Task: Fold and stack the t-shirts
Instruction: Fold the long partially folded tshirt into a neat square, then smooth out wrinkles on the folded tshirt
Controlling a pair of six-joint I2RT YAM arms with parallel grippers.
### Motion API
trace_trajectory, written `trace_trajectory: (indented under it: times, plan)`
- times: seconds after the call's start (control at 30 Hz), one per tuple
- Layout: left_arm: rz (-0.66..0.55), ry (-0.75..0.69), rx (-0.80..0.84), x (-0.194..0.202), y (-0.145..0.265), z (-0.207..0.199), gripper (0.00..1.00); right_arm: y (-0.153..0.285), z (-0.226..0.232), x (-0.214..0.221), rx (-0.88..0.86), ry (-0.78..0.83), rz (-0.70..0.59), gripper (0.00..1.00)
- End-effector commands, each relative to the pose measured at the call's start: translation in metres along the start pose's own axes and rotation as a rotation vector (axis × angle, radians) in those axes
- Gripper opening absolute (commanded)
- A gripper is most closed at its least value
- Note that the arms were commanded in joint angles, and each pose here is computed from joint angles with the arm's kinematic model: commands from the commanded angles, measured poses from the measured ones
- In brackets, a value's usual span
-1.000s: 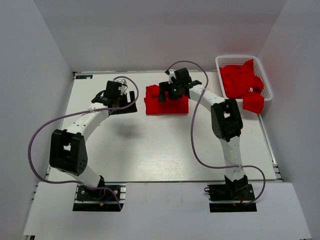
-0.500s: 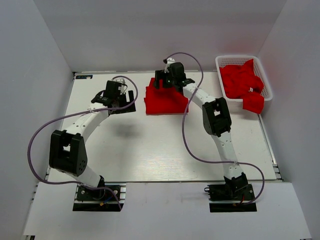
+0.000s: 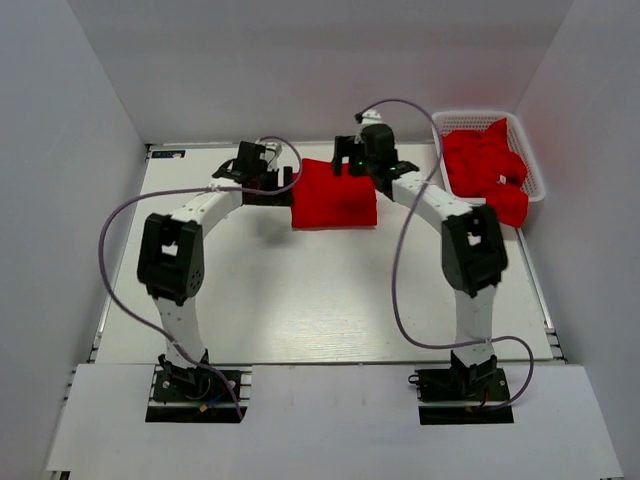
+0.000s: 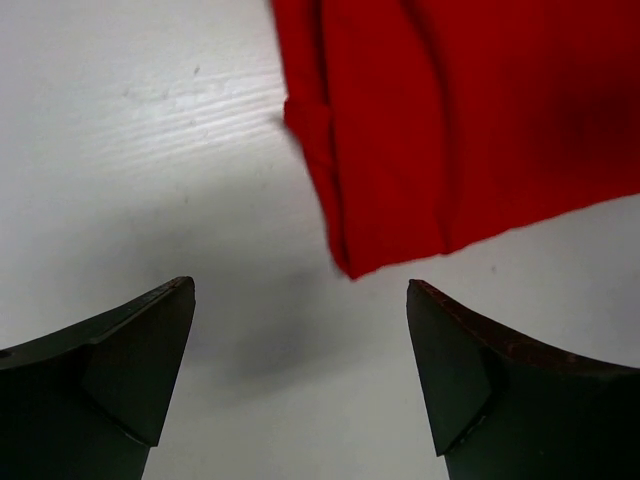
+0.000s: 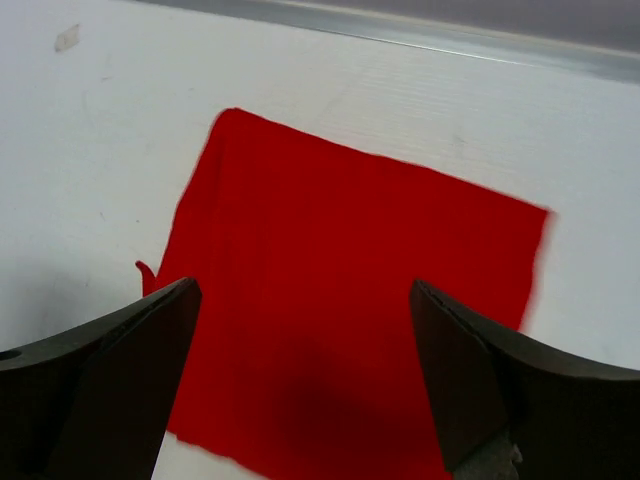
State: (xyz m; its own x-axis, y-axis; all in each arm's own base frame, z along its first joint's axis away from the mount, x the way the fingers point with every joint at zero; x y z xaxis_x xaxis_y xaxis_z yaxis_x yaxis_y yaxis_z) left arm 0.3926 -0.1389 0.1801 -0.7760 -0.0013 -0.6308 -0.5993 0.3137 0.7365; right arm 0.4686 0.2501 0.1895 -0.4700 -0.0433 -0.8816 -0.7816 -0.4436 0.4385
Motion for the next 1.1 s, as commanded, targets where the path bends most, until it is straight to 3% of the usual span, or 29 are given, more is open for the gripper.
trace_trajectory:
  times: [0.0, 0.13, 0.3, 0.47, 0.6, 0.73, 0.83, 1.07]
  plan:
    - [-0.049, -0.074, 0.105, -0.026, -0.019, -0.011, 0.93, 0.082, -0.016, -0.059, 0.210, -0.109, -0.205, 0.90]
    - [-0.052, -0.087, 0.147, -0.036, -0.049, -0.013, 0.83, 0.129, -0.029, -0.040, 0.311, -0.151, -0.205, 0.90]
    - [-0.076, -0.093, 0.171, -0.046, -0.073, -0.014, 0.73, 0.142, -0.045, -0.026, 0.360, -0.155, -0.132, 0.90]
    - [-0.041, -0.088, 0.190, -0.042, -0.096, -0.012, 0.68, 0.123, -0.058, -0.018, 0.356, -0.152, -0.015, 0.90]
    - [-0.085, -0.097, 0.190, -0.051, -0.096, -0.013, 0.68, 0.091, -0.071, -0.009, 0.304, -0.146, 0.070, 0.90]
    - [-0.141, -0.114, 0.172, -0.064, -0.090, -0.015, 0.68, 0.065, -0.074, -0.026, 0.229, -0.110, 0.049, 0.90]
    - [-0.193, -0.141, 0.144, -0.077, -0.086, -0.015, 0.68, 0.040, -0.083, -0.013, 0.214, -0.114, 0.094, 0.90]
    - [-0.218, -0.172, 0.123, -0.087, -0.108, -0.012, 0.68, 0.017, -0.092, -0.016, 0.173, -0.132, 0.069, 0.90]
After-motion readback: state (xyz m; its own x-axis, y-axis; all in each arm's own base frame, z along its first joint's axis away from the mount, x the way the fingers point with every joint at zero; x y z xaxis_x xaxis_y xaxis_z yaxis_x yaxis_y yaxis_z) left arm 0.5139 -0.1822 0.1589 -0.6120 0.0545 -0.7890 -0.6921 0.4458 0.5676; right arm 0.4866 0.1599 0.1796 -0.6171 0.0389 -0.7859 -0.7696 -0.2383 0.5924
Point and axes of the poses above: each gripper's point midway between its finger pads, its own y axis back along the fingers, its own z axis along the line the jaws close on, x = y × z, the point moved 10 cm from there along y, back along the fingers, and after that the axes turned 2 degrees about y, right-handed, at the moved point
